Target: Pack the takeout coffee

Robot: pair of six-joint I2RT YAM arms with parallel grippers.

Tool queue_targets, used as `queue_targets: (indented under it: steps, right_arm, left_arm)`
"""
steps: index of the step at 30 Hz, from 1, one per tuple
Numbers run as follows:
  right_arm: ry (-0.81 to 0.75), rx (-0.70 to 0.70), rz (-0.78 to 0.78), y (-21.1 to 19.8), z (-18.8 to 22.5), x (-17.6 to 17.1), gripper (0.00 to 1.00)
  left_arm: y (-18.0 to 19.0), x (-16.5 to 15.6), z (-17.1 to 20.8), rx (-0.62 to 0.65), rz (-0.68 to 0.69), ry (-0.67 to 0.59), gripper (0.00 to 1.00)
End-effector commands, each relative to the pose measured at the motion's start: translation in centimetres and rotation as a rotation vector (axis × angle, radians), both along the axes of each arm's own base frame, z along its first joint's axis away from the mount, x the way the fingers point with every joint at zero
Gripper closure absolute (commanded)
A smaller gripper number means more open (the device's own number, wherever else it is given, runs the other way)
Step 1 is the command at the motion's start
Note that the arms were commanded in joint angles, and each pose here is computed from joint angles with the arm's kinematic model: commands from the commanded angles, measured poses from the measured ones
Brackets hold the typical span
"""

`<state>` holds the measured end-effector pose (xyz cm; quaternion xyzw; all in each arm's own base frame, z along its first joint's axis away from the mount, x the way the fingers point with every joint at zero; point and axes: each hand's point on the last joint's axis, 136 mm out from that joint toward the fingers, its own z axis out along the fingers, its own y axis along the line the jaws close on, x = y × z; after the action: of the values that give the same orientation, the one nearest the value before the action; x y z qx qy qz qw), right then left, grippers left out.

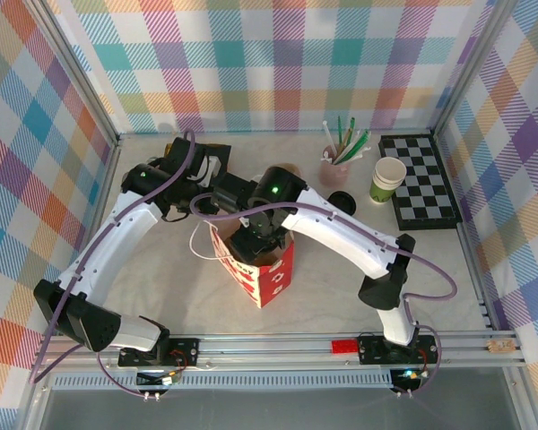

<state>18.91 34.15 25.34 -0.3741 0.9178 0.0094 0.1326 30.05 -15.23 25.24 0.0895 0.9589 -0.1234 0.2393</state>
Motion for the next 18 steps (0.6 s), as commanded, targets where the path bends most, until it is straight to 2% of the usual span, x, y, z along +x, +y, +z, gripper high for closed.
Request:
queue_targets:
  steps: [1, 10, 18]
  right_arm:
    - [0.047, -0.060, -0.016, -1.2, -0.5, -1.0, 0.53]
    - [0.045, -0.067, -0.045, -1.3, -1.7, -0.6, 0.53]
    - [-0.015, -0.096, -0.101, -2.5, -0.9, 0.6, 0.54]
  left_arm:
    - [0.2, -0.4, 0.3, -0.031, 0.013, 0.001, 0.99]
    - [0.1, -0.5, 0.3, -0.042, 0.015, 0.004, 0.98]
    - [0.1, -0.7, 0.3, -0.048, 0.019, 0.003, 0.99]
